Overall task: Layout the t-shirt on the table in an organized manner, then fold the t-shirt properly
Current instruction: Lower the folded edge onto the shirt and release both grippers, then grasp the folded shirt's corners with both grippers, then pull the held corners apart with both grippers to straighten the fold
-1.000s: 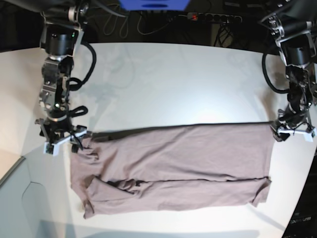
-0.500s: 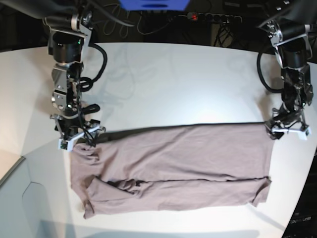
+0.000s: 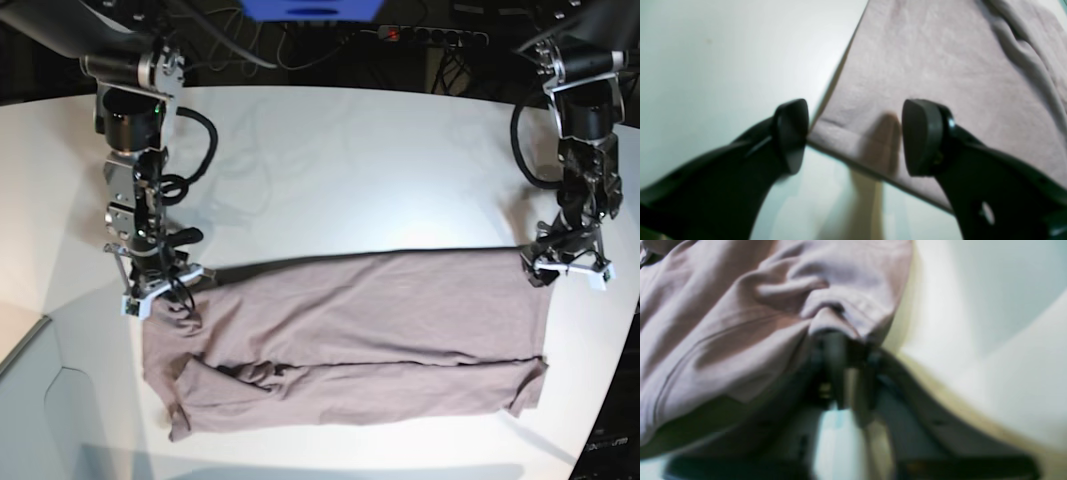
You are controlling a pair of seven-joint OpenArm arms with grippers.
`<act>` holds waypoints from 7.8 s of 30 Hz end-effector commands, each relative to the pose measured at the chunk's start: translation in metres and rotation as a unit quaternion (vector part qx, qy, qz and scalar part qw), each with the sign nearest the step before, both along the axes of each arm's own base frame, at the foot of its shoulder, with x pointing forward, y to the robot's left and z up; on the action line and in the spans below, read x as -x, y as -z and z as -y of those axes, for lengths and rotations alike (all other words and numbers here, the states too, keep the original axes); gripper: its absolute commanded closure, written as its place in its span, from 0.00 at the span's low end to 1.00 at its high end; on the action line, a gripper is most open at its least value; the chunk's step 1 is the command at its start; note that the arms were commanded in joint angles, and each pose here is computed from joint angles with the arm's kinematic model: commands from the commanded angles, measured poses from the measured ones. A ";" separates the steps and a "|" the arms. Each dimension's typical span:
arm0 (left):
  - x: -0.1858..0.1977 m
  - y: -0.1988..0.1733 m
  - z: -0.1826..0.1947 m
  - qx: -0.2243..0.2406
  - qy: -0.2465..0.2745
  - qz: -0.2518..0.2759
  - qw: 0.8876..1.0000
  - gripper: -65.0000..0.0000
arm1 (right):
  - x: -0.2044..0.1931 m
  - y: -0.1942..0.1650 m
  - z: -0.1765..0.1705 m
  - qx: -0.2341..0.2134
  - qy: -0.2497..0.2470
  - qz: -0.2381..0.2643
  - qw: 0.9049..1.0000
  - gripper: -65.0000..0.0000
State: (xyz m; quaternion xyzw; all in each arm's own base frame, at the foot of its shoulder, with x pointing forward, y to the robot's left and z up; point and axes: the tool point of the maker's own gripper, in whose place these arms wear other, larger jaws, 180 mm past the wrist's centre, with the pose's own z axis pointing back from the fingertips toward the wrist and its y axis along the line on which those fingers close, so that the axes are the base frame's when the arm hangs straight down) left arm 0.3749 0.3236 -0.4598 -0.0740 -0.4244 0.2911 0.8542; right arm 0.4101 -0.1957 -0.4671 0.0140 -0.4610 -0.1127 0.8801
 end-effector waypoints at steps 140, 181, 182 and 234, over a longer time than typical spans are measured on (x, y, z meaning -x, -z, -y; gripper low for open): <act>0.017 -0.135 0.043 -0.063 0.058 0.166 0.982 1.00 | 0.109 -0.125 0.020 0.096 -0.025 0.147 0.984 1.00; -0.036 -0.075 0.036 0.006 0.029 0.101 0.994 0.34 | 0.089 -0.065 0.049 0.081 -0.021 0.080 0.993 0.48; -0.034 -0.071 0.033 0.003 0.025 0.099 0.995 0.34 | 0.091 -0.063 0.049 0.081 -0.021 0.077 0.993 0.48; -0.025 -0.132 0.079 -0.048 0.089 0.194 0.976 1.00 | 0.122 -0.091 0.063 0.111 -0.002 0.095 0.989 1.00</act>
